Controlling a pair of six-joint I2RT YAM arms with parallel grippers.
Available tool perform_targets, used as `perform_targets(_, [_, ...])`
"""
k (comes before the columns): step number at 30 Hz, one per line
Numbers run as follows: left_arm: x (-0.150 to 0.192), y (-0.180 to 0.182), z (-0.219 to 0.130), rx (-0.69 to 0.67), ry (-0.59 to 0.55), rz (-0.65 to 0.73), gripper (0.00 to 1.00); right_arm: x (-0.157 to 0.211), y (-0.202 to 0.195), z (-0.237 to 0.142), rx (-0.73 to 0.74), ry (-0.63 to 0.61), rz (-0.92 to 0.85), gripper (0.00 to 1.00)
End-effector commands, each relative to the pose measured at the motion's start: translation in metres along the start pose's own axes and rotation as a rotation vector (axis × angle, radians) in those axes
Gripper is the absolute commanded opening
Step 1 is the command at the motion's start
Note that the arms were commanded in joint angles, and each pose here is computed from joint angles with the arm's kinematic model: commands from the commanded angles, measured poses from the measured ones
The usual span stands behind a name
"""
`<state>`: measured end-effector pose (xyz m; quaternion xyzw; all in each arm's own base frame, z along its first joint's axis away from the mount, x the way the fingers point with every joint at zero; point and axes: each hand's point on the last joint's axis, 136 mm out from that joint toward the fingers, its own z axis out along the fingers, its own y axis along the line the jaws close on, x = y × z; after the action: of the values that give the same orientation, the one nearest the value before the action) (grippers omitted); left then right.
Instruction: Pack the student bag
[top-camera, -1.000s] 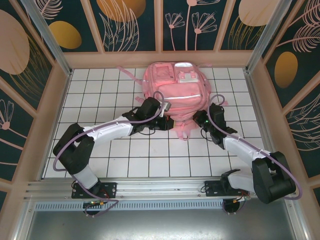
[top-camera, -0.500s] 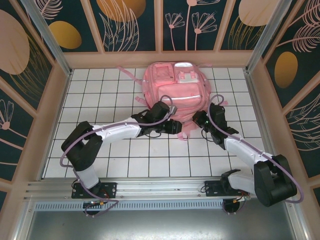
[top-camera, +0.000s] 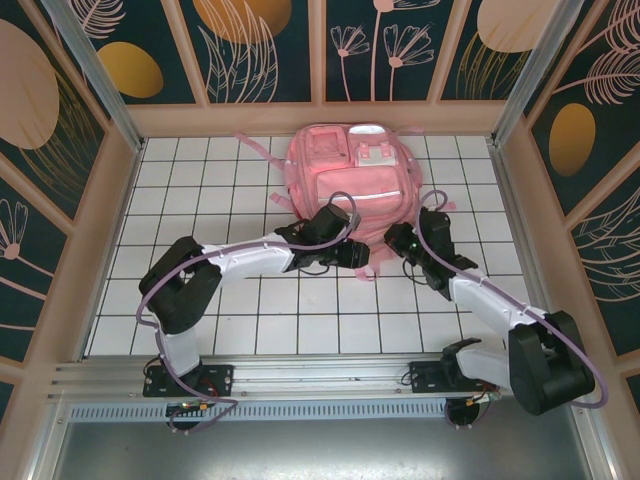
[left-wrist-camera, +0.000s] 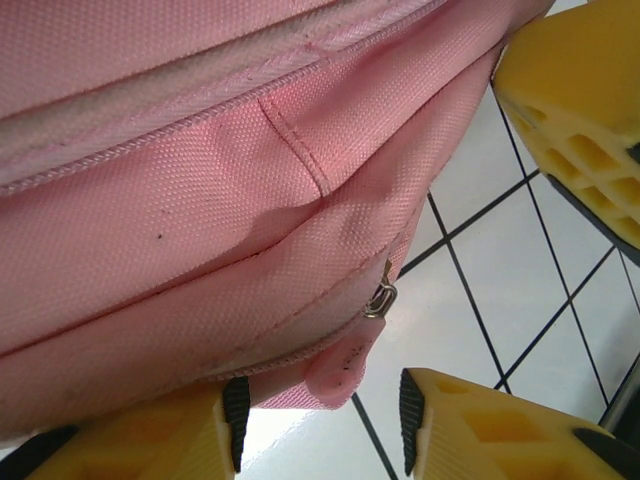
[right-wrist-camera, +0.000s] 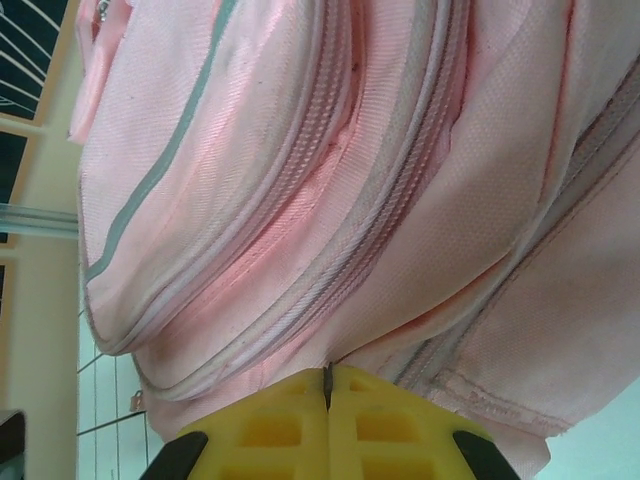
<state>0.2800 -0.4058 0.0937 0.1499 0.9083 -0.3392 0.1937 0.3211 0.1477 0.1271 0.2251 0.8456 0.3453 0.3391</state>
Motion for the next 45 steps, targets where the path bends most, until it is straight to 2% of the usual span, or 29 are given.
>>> perform_targets(1, [-0.009, -0.012, 0.001, 0.04, -0.015, 0.036, 0.45, -0.002, 0.005, -0.013, -0.036, -0.013, -0.034, 0.0])
perform_targets(7, [-0.005, -0.015, 0.008, 0.075, -0.001, 0.04, 0.45, 0.015, -0.002, -0.016, -0.082, 0.072, -0.02, 0.0])
perform_targets(20, [-0.004, -0.021, 0.016, 0.133, 0.002, 0.042, 0.44, 0.047, -0.024, 0.007, -0.141, 0.222, 0.082, 0.0])
perform_targets(37, [0.0, -0.011, 0.031, 0.118, 0.006, 0.028, 0.38, 0.073, -0.02, 0.023, -0.242, 0.368, 0.199, 0.0])
perform_targets(45, [0.0, -0.006, 0.035, 0.105, -0.003, 0.02, 0.36, 0.081, -0.01, 0.017, -0.312, 0.428, 0.234, 0.0])
